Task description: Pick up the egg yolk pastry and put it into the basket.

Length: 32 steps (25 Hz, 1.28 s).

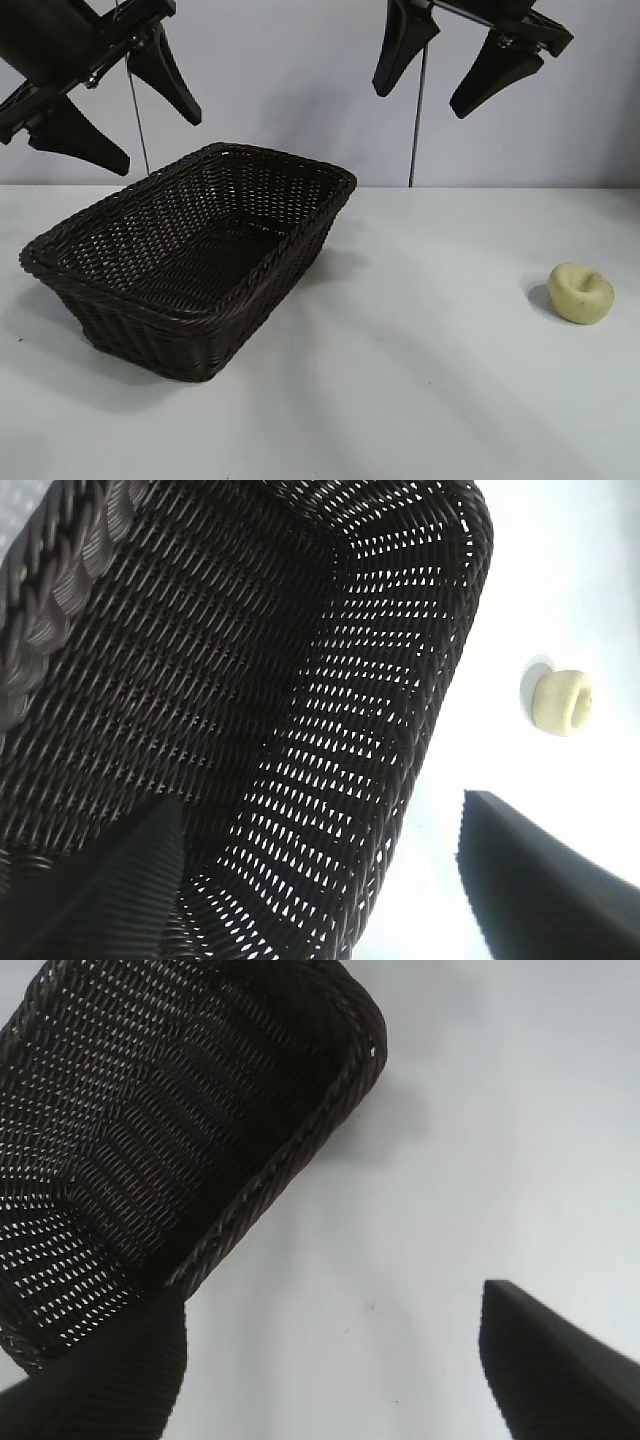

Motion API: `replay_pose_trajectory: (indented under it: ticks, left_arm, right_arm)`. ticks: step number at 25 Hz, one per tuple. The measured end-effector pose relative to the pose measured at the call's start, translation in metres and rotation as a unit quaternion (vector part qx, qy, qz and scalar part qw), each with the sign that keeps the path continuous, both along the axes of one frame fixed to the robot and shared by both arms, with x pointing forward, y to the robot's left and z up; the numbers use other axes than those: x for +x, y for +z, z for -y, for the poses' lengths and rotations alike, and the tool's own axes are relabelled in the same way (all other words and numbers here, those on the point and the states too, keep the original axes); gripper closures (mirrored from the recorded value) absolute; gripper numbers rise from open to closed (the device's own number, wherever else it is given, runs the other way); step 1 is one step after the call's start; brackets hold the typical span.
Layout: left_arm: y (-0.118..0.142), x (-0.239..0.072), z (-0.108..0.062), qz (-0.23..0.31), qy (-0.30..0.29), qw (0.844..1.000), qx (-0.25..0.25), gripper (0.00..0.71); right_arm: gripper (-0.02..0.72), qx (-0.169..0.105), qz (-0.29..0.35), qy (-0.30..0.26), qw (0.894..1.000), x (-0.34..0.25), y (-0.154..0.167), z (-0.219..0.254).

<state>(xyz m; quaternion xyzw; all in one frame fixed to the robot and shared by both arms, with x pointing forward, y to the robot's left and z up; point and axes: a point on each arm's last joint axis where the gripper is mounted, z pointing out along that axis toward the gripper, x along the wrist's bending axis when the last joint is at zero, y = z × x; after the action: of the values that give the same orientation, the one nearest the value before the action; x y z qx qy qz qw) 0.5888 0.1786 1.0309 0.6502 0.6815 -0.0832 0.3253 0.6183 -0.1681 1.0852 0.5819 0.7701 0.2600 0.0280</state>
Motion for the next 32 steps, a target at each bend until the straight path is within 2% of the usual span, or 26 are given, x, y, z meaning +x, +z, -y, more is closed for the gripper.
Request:
replay_pose_trajectory:
  ticks: [12,18,21,26,32]
  left_arm:
    - [0.000,0.000,0.000,0.000,0.001,1.000,0.000,0.158]
    - [0.000,-0.006,-0.002,-0.042,0.004,0.999,-0.008,0.158]
    - [0.008,-0.013,-0.005,-0.048,0.004,0.999,0.006,0.165]
    - [0.021,-0.034,-0.016,-0.057,0.028,0.997,0.033,0.170]
    - [0.007,-0.067,-0.027,-0.109,0.109,0.988,0.032,0.170]
  right_arm:
    - [0.123,0.000,0.000,0.000,1.000,0.000,0.000,0.000]
    - [0.123,0.000,0.000,0.000,1.000,0.000,0.000,0.000]
    - [0.123,0.000,0.000,0.000,1.000,0.000,0.000,0.000]
    - [0.123,0.000,-0.001,0.000,1.000,0.000,0.000,0.000]
    - [0.123,0.000,-0.001,0.000,1.000,0.000,0.000,0.000]
